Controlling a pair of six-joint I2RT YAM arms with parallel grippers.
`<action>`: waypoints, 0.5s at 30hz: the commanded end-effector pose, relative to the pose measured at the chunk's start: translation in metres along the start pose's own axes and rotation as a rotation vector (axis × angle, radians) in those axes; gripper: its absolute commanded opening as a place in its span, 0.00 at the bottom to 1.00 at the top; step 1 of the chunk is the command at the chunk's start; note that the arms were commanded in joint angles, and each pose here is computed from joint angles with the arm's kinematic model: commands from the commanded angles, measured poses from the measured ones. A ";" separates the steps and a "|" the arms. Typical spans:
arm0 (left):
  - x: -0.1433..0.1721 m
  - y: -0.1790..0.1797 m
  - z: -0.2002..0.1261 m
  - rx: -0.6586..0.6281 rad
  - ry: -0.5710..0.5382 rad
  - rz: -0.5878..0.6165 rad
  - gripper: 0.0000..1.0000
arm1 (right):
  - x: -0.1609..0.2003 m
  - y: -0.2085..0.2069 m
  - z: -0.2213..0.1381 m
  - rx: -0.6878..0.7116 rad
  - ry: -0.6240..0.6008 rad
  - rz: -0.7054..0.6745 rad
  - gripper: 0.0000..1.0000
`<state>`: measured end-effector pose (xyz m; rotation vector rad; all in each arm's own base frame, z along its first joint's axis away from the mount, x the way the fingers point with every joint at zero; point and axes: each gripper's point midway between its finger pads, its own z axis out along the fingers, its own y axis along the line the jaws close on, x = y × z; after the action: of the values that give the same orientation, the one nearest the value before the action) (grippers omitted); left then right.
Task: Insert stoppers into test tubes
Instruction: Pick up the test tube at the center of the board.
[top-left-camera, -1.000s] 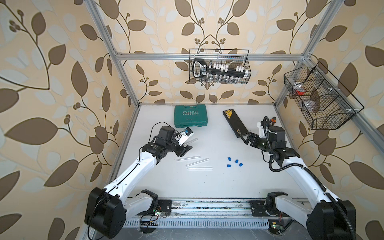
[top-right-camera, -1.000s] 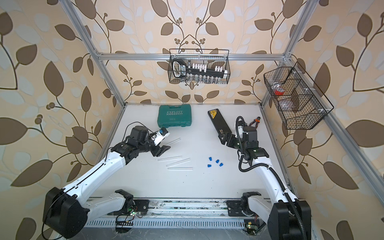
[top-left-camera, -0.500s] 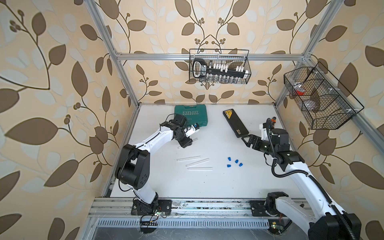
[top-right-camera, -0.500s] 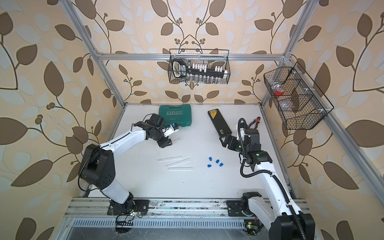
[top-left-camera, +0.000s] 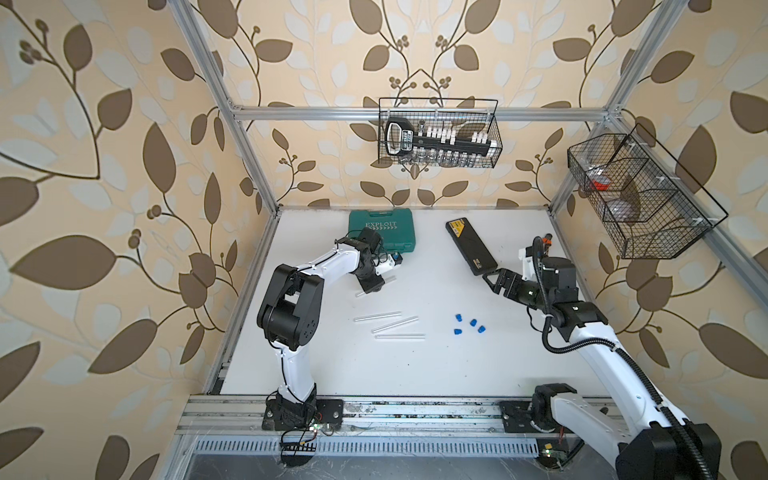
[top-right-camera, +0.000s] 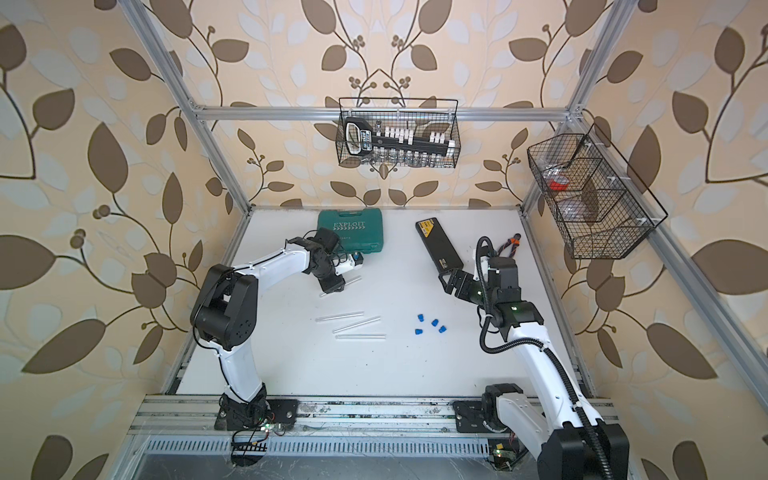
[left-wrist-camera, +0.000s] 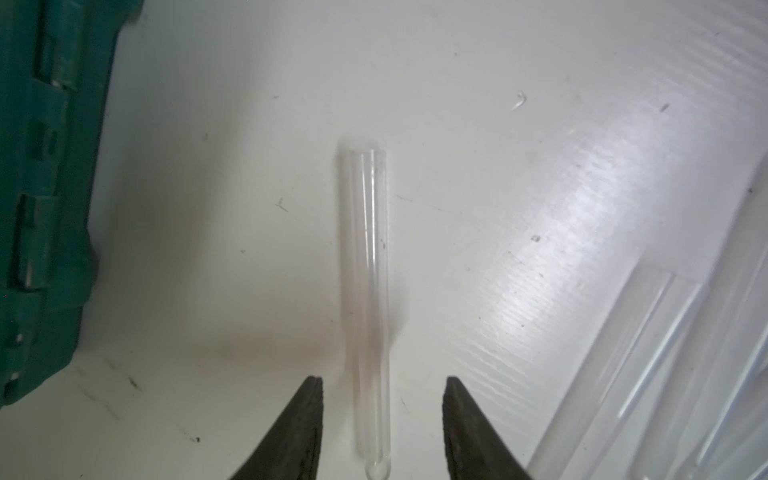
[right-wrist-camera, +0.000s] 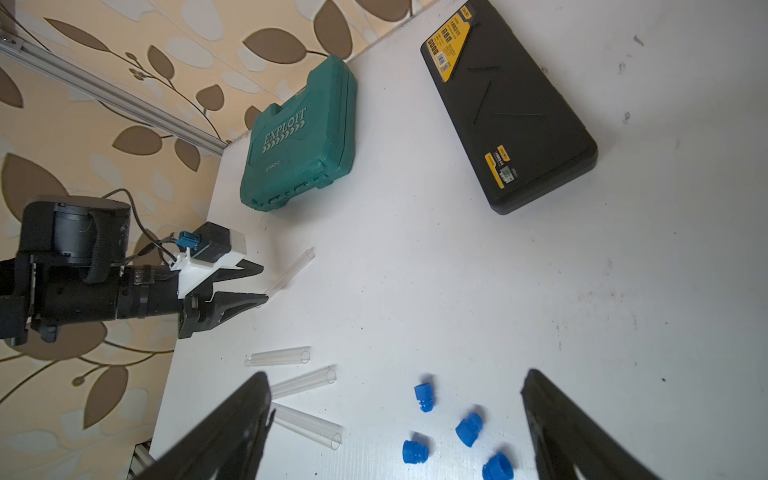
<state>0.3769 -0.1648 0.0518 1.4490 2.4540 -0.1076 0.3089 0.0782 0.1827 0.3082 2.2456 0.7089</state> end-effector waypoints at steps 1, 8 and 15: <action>-0.006 0.001 -0.001 0.002 0.010 0.012 0.46 | 0.000 0.002 0.000 -0.003 0.005 0.010 0.92; -0.002 0.001 0.011 0.020 0.040 0.004 0.42 | 0.002 0.000 0.000 0.003 0.006 0.017 0.92; 0.002 0.002 0.021 0.019 0.076 0.008 0.36 | 0.003 -0.004 0.002 0.018 0.006 0.050 0.92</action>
<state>0.3791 -0.1645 0.0267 1.4741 2.5213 -0.1049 0.3090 0.0781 0.1826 0.3366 2.2452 0.7208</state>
